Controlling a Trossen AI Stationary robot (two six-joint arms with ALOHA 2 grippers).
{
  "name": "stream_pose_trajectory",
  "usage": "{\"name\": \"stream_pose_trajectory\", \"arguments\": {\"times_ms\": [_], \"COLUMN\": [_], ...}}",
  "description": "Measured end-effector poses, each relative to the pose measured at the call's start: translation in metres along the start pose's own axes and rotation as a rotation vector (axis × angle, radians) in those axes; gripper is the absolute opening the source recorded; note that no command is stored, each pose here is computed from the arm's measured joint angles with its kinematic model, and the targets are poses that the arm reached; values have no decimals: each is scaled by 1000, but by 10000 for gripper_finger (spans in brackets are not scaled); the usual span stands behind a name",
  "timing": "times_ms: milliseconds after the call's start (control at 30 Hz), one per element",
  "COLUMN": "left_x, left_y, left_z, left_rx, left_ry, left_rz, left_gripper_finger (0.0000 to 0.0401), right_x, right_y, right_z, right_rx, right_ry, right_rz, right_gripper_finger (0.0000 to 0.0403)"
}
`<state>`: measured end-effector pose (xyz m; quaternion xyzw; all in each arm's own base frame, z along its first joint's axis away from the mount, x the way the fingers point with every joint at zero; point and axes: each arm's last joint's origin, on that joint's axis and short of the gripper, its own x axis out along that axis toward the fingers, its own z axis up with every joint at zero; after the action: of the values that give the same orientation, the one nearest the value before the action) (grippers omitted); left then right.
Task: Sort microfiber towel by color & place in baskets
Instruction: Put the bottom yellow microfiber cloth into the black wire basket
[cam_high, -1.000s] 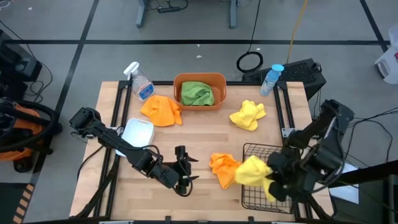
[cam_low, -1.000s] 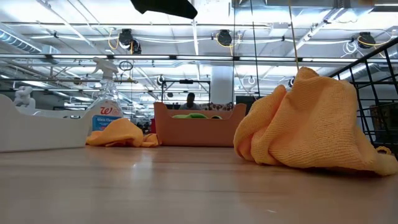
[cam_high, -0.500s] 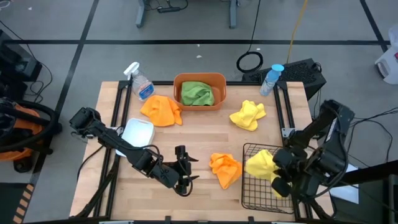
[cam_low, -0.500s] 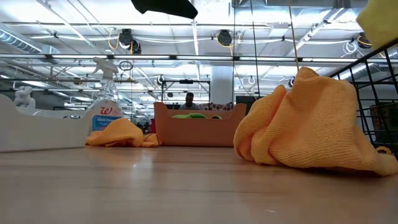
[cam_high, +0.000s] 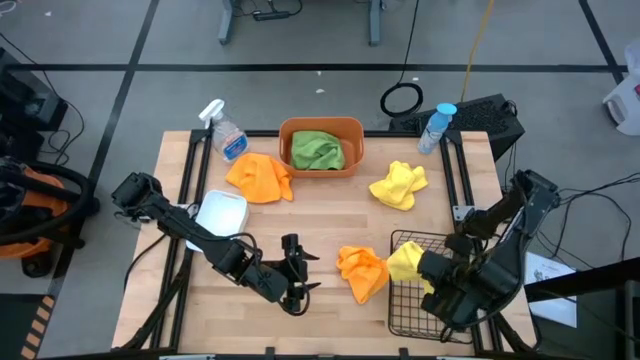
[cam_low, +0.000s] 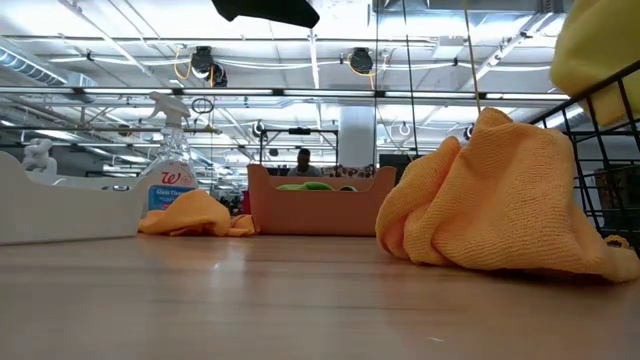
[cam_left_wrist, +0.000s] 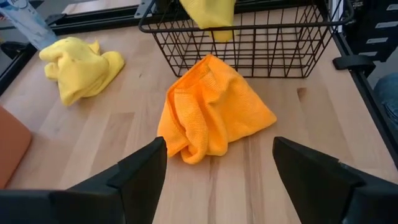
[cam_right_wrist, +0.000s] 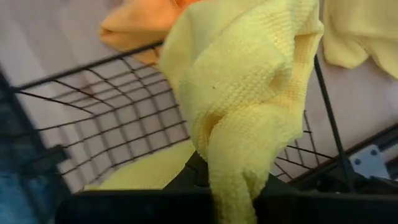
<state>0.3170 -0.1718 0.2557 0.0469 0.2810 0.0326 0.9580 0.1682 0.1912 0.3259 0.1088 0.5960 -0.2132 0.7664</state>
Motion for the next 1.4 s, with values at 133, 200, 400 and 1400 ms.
{"name": "stream_pose_trajectory", "arguments": {"times_ms": [133, 200, 400, 1400], "left_x": [0, 0, 0, 2], "left_y": [0, 0, 0, 0], "left_z": [0, 0, 0, -3], "left_rx": [-2, -2, -2, -11], "left_ry": [0, 1, 3, -9], "left_rz": [0, 0, -1, -5], "left_gripper_finger": [297, 297, 297, 297], "right_x": [17, 26, 48, 95], "right_y": [-2, -3, -7, 5], "right_z": [-5, -9, -16, -26], "right_rx": [-24, -26, -1, -8], "right_ry": [32, 60, 85, 61], "right_rz": [-60, -96, -167, -46], "right_gripper_finger": [0, 0, 5, 8]}}
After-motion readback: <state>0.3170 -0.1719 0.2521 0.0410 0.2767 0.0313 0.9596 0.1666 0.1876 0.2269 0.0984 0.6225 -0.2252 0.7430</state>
